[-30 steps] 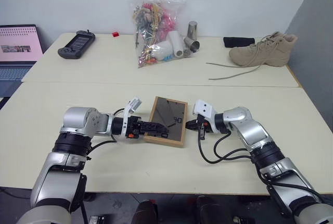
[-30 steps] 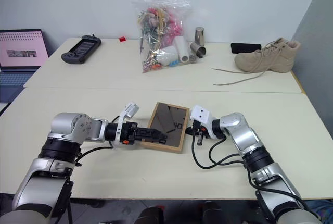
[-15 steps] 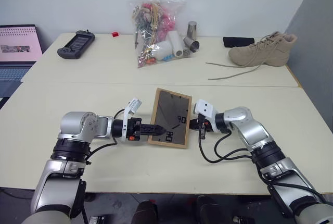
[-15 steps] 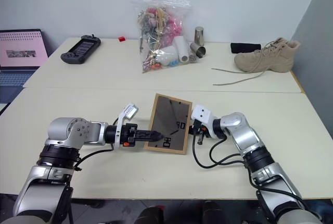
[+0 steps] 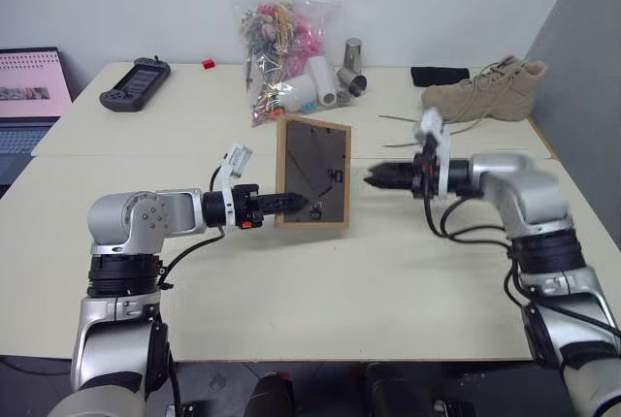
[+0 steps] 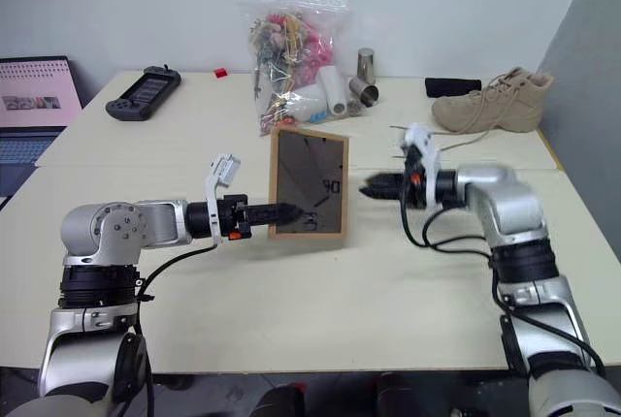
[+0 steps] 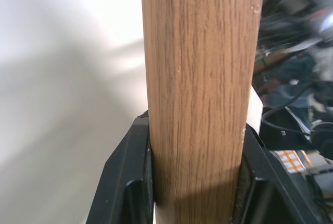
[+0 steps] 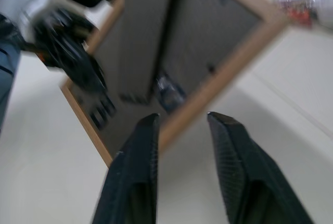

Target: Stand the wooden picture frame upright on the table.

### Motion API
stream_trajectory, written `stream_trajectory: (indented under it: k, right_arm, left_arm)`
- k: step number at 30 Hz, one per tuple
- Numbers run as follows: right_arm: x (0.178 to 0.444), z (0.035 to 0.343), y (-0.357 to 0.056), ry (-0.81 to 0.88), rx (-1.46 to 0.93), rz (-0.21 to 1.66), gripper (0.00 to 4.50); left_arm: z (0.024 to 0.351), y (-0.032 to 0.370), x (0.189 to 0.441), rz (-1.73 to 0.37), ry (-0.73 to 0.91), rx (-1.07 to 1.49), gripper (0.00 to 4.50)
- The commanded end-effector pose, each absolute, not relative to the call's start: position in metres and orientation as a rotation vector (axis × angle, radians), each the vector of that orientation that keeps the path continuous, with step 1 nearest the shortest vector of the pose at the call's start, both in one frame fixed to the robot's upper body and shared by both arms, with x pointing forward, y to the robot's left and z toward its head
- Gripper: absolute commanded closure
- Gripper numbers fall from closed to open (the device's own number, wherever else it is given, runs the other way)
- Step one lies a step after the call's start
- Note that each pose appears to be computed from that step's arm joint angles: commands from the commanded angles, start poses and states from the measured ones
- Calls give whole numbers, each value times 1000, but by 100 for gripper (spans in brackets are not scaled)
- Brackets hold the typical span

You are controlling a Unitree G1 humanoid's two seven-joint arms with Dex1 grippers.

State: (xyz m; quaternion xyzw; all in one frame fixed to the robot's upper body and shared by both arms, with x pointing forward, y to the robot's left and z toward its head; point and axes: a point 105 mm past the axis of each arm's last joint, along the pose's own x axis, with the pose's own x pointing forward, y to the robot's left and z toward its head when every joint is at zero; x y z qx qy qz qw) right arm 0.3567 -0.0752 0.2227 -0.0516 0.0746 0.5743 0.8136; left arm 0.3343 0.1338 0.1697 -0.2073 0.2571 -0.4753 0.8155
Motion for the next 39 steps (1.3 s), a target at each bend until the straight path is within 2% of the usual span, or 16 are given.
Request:
stream_trajectory:
  k: [1, 9, 18, 21, 27, 34, 37, 39]
  right_arm:
    - [352, 240, -56, 115, -51, 1264, 175]
    - [356, 238, -25, 81, -71, 1271, 3]
    - [342, 239, 14, 19, -128, 1363, 3]
    - [325, 237, 23, 13, -110, 1461, 3]
    - [297, 227, -1, 101, -108, 1608, 3]
    - [310, 217, -31, 142, -139, 1505, 3]
    - [325, 215, -44, 129, -156, 1403, 3]
    - [339, 206, -65, 127, -251, 1287, 3]
  left_arm:
    - [191, 134, 335, -1034, 444, -410, 321]
    - [198, 129, 335, -1050, 423, -386, 321]
    - [199, 125, 334, -1056, 420, -377, 321]
    - [198, 125, 334, -1050, 421, -378, 321]
    - [198, 129, 332, -1045, 431, -396, 321]
    - [192, 129, 320, -1069, 479, -437, 321]
    - [192, 131, 315, -1081, 503, -474, 321]
    - [191, 132, 310, -1093, 533, -483, 321]
